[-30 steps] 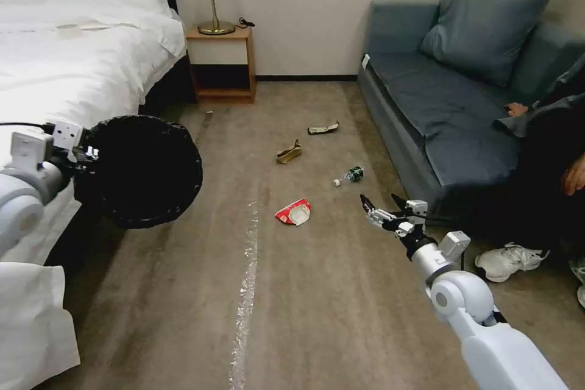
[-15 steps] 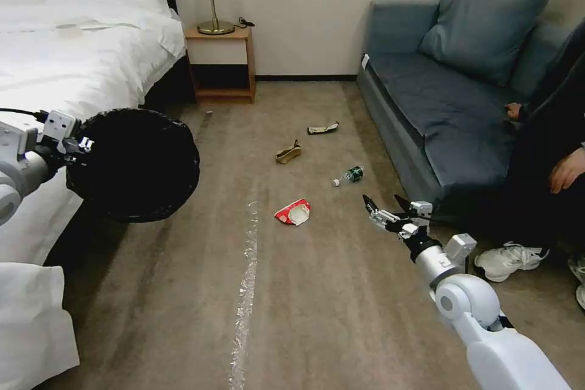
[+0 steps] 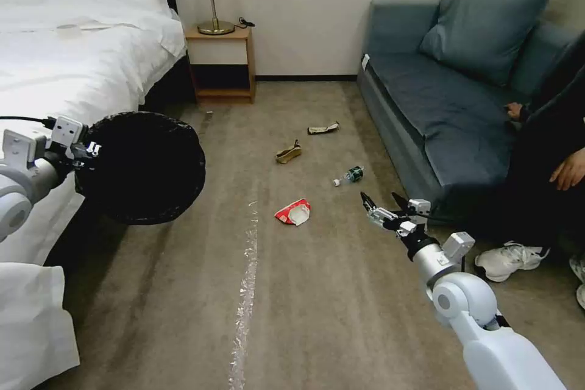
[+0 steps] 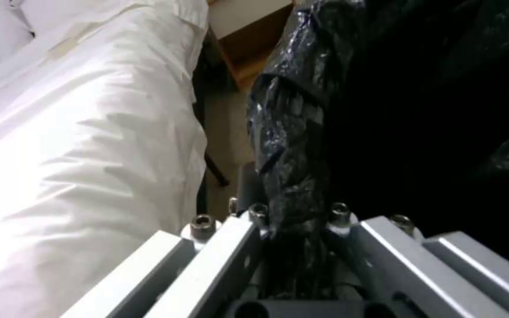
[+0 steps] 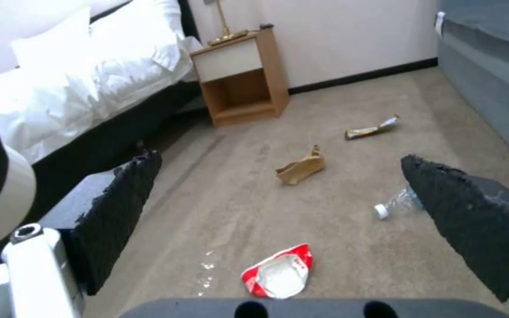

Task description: Pick up the trash bin, then pick up the garbage on the floor and place it into the trash bin.

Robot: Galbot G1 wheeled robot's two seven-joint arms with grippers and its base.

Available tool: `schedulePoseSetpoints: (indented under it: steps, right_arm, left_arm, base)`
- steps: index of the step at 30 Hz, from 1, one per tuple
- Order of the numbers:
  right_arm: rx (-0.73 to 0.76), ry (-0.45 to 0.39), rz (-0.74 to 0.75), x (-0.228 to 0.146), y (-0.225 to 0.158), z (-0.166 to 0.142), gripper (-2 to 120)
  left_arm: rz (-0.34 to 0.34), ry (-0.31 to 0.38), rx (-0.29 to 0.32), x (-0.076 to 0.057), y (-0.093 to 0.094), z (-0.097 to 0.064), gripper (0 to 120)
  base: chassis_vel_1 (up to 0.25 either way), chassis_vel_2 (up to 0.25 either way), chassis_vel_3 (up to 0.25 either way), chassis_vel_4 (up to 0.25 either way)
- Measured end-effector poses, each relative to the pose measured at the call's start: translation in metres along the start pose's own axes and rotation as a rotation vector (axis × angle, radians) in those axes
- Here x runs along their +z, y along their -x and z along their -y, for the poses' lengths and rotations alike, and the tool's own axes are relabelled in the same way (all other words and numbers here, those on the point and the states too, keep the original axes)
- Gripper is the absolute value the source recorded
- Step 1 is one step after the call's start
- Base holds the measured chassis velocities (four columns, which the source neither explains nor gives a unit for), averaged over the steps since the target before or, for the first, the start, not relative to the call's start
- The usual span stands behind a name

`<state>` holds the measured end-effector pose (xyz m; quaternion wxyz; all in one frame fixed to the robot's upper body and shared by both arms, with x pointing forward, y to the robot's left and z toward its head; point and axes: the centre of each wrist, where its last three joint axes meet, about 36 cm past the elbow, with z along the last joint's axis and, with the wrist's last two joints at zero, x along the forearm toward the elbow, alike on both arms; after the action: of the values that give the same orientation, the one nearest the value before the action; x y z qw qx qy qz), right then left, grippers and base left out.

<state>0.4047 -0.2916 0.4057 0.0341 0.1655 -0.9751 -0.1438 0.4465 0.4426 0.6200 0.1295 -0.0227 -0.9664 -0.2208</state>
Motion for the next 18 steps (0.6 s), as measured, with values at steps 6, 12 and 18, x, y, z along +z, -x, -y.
schedulePoseSetpoints:
  steps: [6, 12, 18]
  right_arm:
    - [-0.008, 0.019, 0.009, 0.002, 0.001, -0.004, 100]
    - [-0.016, 0.024, 0.014, 0.001, 0.003, -0.006, 100]
    - [-0.024, 0.027, 0.019, 0.000, 0.005, -0.006, 100]
  left_arm:
    - [0.005, -0.011, -0.004, 0.011, 0.004, 0.007, 1]
    - [0.028, -0.022, -0.009, 0.019, 0.008, 0.008, 1]
    - [0.040, -0.029, -0.013, 0.027, 0.012, 0.010, 1]
  base:
    - [0.000, 0.000, 0.000, 0.000]
    - [0.000, 0.000, 0.000, 0.000]
    - [0.000, 0.000, 0.000, 0.000]
